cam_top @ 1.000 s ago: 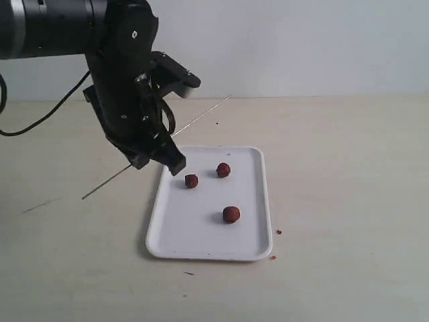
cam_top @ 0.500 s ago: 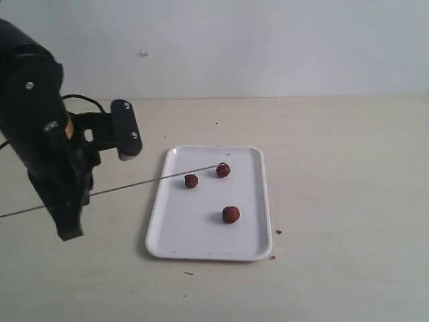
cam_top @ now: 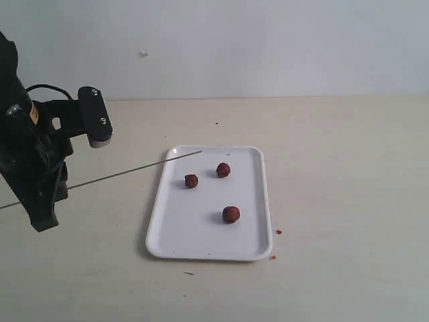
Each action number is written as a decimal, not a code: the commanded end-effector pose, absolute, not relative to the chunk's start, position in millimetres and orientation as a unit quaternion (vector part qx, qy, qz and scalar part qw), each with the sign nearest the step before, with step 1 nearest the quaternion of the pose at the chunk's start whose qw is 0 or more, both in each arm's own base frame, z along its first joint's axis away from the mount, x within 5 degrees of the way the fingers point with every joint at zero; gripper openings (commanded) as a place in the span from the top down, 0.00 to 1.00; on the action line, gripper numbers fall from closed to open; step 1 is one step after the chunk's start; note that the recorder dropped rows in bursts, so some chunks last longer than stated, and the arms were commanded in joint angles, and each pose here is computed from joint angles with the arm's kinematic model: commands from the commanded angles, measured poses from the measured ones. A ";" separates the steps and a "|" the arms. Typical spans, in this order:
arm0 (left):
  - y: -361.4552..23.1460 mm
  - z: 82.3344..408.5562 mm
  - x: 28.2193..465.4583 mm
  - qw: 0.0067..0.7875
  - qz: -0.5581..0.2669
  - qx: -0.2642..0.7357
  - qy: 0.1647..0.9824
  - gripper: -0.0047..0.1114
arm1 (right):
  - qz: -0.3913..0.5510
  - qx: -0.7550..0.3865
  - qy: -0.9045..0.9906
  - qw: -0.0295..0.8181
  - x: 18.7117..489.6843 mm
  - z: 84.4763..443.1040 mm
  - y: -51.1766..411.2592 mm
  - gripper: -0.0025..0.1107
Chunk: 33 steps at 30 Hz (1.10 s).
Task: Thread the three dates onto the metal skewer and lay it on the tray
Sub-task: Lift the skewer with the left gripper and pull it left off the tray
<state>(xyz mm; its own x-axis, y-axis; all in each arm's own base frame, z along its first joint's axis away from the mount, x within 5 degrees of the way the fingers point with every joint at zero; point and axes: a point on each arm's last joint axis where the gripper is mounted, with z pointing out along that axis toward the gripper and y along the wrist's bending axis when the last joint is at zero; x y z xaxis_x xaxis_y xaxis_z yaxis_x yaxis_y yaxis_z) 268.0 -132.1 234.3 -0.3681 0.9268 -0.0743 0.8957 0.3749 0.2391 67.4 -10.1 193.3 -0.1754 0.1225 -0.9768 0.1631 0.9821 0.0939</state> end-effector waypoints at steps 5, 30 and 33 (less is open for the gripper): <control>-133.9 222.2 270.9 0.080 0.072 0.548 0.830 0.96 | 0.006 0.086 0.645 0.760 67.9 223.6 -8.1 0.98; -133.7 216.2 271.3 0.062 0.071 0.537 0.838 0.96 | 0.023 0.130 0.687 0.715 195.8 371.6 -29.0 0.98; -133.7 216.2 271.3 0.064 0.069 0.505 0.858 0.96 | 0.004 0.082 0.829 0.553 262.9 362.2 -30.3 0.98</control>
<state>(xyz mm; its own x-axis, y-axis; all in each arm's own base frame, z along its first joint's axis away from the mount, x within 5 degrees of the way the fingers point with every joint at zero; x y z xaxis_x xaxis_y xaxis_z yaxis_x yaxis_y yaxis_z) 271.8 -134.3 217.3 -0.4356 0.8995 -0.0352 0.8802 0.4338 0.1923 225.0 -30.6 377.1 -0.0638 0.2154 -0.9744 0.1500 0.9674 0.2041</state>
